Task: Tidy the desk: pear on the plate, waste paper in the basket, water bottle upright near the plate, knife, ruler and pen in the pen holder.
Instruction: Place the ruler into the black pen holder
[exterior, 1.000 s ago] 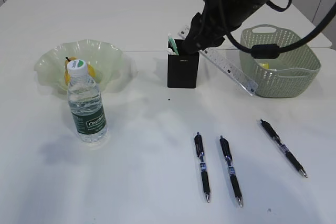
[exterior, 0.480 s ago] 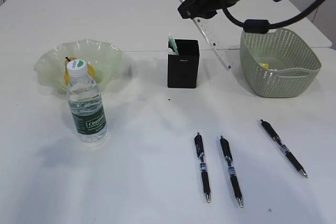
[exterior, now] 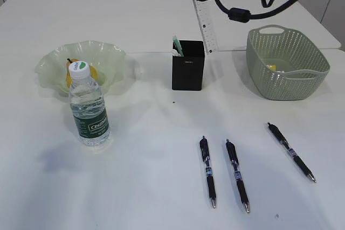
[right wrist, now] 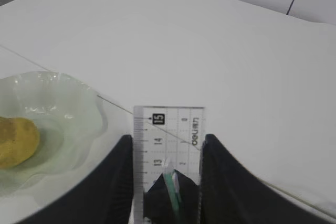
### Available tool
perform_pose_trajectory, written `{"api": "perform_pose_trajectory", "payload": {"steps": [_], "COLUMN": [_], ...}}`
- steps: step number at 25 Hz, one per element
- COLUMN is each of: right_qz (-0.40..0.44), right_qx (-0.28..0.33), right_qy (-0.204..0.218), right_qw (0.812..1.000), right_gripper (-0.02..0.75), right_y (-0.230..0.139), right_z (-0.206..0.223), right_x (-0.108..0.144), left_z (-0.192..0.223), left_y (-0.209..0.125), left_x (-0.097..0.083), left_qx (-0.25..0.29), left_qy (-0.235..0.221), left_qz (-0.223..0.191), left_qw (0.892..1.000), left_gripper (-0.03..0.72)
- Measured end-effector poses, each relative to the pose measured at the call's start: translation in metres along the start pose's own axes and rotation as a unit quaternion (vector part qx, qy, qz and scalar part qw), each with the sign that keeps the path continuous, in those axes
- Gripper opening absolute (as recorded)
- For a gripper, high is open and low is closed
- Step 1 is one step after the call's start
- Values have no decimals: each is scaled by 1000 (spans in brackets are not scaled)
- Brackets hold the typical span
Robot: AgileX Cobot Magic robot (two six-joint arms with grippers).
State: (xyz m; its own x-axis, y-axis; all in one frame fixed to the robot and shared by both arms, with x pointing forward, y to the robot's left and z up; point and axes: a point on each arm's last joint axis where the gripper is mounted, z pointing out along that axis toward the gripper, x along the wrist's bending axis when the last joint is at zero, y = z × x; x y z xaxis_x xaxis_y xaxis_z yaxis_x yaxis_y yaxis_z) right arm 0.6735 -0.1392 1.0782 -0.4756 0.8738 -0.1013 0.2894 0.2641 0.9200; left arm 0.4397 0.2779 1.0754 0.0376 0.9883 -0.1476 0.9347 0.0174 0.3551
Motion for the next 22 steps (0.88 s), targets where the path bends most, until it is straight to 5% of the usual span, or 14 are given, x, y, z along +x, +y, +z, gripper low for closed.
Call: {"api": "perform_pose_trajectory", "payload": {"steps": [8, 22], "right_qz": [31, 79], "right_qx": [-2, -49], "right_qy": [-40, -51], "right_qw": [999, 994], "right_gripper": [281, 281], "right_y": [-25, -17], "right_z": [30, 81], "right_x": [-7, -16], "left_z": [0, 0], "left_y": [0, 1], "left_x": [0, 0], "left_qx": [-2, -6], "left_qy": [0, 0], "left_qz": [0, 0], "left_qw": [1000, 1000], "left_gripper": [467, 467]}}
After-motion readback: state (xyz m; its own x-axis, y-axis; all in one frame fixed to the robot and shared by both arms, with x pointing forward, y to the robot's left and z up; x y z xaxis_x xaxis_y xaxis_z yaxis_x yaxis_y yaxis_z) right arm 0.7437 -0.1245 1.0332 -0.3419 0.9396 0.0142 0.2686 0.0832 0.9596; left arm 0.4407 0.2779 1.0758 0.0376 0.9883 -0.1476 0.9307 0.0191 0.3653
